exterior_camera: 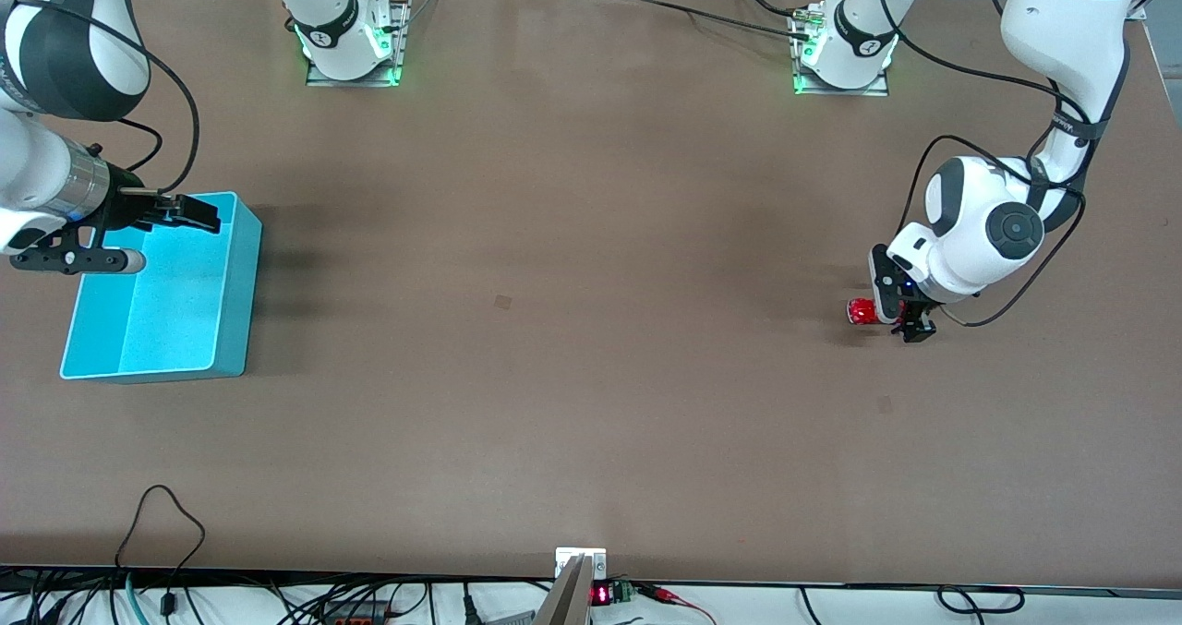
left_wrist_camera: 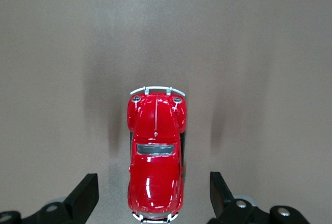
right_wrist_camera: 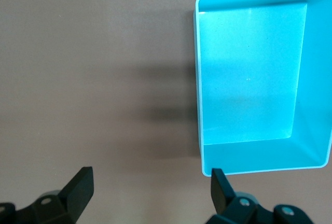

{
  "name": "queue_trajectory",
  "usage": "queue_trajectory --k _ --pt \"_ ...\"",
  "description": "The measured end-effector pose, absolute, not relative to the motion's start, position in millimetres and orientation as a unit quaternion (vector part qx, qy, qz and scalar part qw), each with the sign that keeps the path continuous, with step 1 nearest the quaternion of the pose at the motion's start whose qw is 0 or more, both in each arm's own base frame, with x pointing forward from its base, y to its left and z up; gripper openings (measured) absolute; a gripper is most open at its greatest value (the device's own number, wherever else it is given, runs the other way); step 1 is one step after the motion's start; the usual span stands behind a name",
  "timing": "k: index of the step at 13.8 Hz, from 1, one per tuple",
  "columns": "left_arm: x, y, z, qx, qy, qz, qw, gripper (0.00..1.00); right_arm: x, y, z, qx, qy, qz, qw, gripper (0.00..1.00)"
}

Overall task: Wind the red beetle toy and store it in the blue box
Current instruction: 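Lower the left gripper and close it on the red car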

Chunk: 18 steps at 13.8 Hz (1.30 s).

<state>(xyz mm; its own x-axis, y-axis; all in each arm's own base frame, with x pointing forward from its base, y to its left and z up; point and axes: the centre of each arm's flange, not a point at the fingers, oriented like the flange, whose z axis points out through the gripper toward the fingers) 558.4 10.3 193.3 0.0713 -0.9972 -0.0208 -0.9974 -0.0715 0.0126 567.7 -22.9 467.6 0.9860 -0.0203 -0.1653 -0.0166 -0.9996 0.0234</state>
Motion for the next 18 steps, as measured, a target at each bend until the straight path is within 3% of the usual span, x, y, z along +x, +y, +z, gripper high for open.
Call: queue_trajectory --k 11,12,13,15,16,18 --pt "554.5 9.5 184.8 -0.731 0.682 0.013 0.000 0.82 566.5 -22.8 465.8 0.996 -0.009 -0.087 0.011 1.00" --pt "554.6 9.5 184.8 -0.731 0.682 0.013 0.000 0.76 566.4 -22.8 465.6 0.996 -0.009 -0.088 0.011 1.00" --pt "554.6 9.2 184.9 -0.731 0.683 0.013 0.000 0.76 566.3 -22.7 465.5 0.996 -0.009 -0.088 0.011 1.00" --pt "554.7 8.5 185.0 -0.730 0.683 0.012 0.000 0.61 566.0 -22.7 465.4 0.996 -0.009 -0.089 0.010 1.00" --pt "554.7 8.2 185.0 -0.730 0.683 0.012 0.000 0.60 565.9 -22.7 465.3 0.996 -0.009 -0.090 0.010 1.00" --pt "555.2 8.0 185.4 -0.730 0.684 0.011 0.001 0.45 565.8 -22.7 465.2 0.996 -0.009 -0.090 0.010 1.00"
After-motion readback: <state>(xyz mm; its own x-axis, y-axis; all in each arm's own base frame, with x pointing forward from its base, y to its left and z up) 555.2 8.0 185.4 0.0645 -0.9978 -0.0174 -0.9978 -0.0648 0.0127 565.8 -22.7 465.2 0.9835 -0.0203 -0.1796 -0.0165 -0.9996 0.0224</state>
